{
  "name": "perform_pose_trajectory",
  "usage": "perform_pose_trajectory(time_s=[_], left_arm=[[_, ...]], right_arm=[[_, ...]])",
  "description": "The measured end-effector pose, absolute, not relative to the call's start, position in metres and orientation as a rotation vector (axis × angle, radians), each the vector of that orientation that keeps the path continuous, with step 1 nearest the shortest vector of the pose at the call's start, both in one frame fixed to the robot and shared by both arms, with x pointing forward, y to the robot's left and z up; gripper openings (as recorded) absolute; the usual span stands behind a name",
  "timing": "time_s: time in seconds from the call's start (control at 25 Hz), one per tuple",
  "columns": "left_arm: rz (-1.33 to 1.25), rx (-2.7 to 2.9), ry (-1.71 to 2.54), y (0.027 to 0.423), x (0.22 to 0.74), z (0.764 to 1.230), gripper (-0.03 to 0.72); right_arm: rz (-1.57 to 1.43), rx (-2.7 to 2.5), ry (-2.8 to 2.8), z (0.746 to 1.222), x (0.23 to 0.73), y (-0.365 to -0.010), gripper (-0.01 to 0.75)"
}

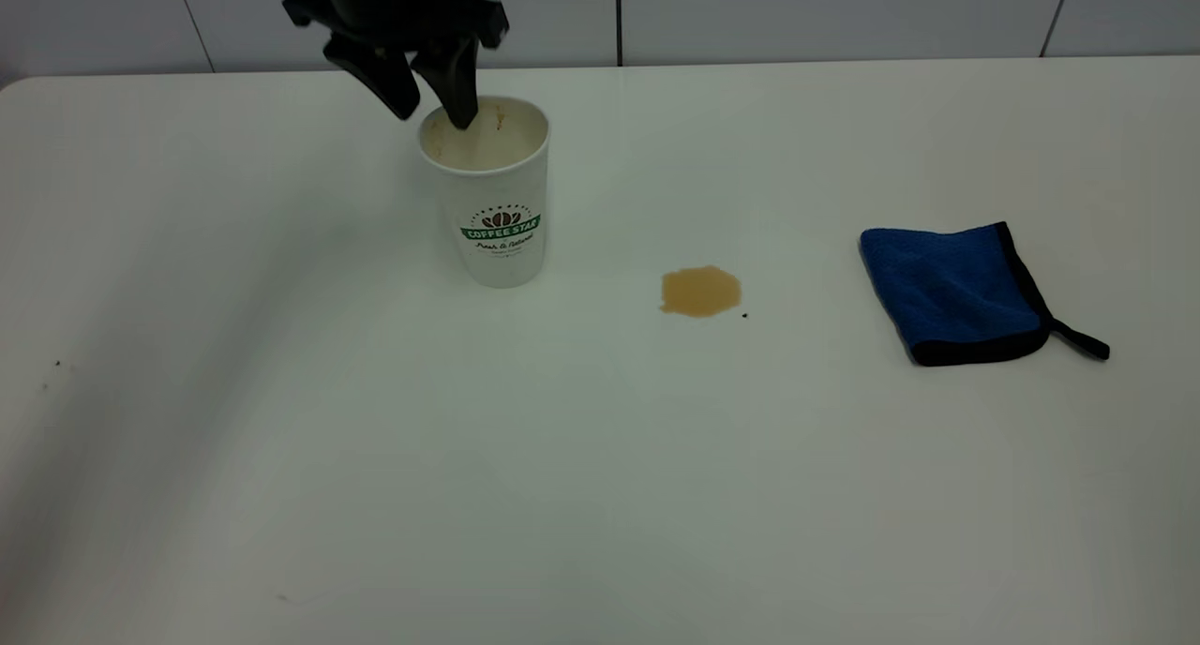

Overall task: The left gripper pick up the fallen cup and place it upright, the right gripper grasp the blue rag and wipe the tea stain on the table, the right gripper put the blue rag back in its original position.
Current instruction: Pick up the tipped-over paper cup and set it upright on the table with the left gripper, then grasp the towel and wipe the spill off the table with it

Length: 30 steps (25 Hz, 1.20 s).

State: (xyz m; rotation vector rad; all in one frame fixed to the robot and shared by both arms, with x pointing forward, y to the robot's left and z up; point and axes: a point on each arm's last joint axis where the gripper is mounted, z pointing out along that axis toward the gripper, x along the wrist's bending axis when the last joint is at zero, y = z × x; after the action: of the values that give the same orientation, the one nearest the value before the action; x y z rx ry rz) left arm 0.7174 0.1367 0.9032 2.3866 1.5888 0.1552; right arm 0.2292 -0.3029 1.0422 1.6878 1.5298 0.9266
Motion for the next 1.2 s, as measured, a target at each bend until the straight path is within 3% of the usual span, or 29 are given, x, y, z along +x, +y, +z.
perform_pose_trajectory(time_s=[0.12, 0.32, 0.56, 0.72, 0.96, 1.2], left_arm=[[0.177, 2.372, 1.563, 0.137, 0.714, 0.943, 0.577], [0.219, 2.344, 1.514, 0.144, 0.692, 1.031, 0.582], [0.335, 2.259, 1.423, 0.164, 0.629, 1.153, 0.583], [0.48, 2.162, 1.375, 0.18, 0.591, 1.208, 0.583], [0.473, 2.147, 1.401, 0.2, 0.531, 1.221, 0.583], [0.291, 2.32, 1.525, 0.221, 0.463, 1.152, 0.583]], right_arm=[[0.927, 1.688, 1.53, 1.042, 0.229, -0.303, 0.243], [0.927, 1.688, 1.53, 1.042, 0.229, -0.303, 0.243], [0.927, 1.688, 1.53, 1.042, 0.229, -0.303, 0.243], [0.927, 1.688, 1.53, 1.042, 0.229, -0.303, 0.243], [0.927, 1.688, 1.53, 1.042, 0.229, -0.303, 0.243], [0.927, 1.688, 1.53, 1.042, 0.229, -0.303, 0.243]])
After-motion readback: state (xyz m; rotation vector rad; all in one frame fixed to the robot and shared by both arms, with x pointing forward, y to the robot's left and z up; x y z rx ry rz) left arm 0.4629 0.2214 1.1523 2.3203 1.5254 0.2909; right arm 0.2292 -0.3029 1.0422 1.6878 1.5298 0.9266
